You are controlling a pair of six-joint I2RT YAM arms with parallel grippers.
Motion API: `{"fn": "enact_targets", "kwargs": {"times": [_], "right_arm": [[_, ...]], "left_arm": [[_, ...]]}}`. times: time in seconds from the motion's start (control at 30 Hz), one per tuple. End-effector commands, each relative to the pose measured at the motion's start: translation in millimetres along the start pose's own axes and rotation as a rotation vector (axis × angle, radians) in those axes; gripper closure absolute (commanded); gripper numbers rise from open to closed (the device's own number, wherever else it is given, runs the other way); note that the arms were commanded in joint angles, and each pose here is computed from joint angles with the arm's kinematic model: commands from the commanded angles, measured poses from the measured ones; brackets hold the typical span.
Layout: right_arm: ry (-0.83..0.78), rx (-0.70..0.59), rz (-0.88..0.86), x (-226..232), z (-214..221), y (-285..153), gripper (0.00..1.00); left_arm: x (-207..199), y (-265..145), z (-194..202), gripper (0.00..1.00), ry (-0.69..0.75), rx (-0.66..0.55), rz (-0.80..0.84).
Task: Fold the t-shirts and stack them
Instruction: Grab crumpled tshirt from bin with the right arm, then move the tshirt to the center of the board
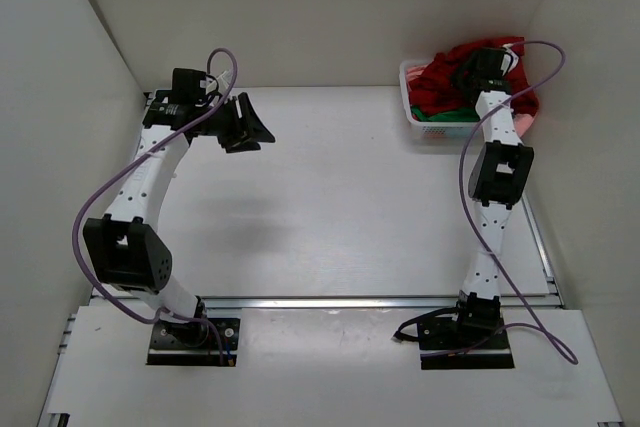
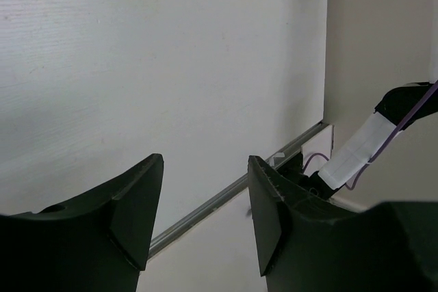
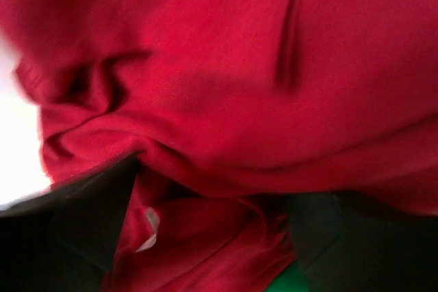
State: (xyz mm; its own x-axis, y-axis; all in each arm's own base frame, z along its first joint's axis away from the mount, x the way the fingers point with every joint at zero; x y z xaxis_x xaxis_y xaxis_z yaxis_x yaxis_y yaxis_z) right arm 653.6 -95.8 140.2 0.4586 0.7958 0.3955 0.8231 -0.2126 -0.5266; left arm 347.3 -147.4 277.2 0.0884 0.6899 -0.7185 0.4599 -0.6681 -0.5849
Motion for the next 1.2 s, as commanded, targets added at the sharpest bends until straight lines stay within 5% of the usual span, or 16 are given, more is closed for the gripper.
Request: {"fn": "enact_targets", "kwargs": {"times": [0.0,0.03,0.13,0.17,0.67,0.9,1.17], "right_arm": [[0.081,-0.065,-0.029,-1,-21,13,0.38],[0.092,-0.059,-0.030,-5,-19,16,0.59],[0.067,-0.080,-0.067,12,-26,3,0.96],[0.058,-0.090,-0.068,12,-28,0,1.00],[-0.183,-0.442,-0.385,132,-162,-228,1.00],[-0.428,-0.668,-0.499,197,-167,-376,1.00],[-0.413,-0.797,-0.690,226,-152,-523,1.00]], "left_arm": [[-3,-12,-6,0.37,0.022,-0.006,0.007],[-3,-11,-6,0.37,0.023,-0.001,0.008],[-1,-12,-7,0.37,0.020,-0.003,0.008],[0,-10,-7,0.38,0.013,0.001,0.006],[-44,-23,6,0.41,0.104,-0.047,0.069],[-70,-58,-4,0.51,0.117,-0.148,0.147],[-117,-125,-24,0.51,0.251,-0.370,0.158]]}}
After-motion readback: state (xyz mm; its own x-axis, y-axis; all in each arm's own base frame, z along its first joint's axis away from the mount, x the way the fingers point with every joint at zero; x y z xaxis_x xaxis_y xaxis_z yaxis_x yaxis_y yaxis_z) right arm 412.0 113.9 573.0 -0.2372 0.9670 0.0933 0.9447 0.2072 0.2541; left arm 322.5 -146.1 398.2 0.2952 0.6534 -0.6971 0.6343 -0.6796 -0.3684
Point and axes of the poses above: each gripper's point midway between its finger pads, its own y axis out along the fingers, its own x axis along the line the jaws close on, z = x × y, the point moved 3 cm from there along -y, back along the fingers, and after that the axes turned 4 degrees about -y, right-handed, at the moved point
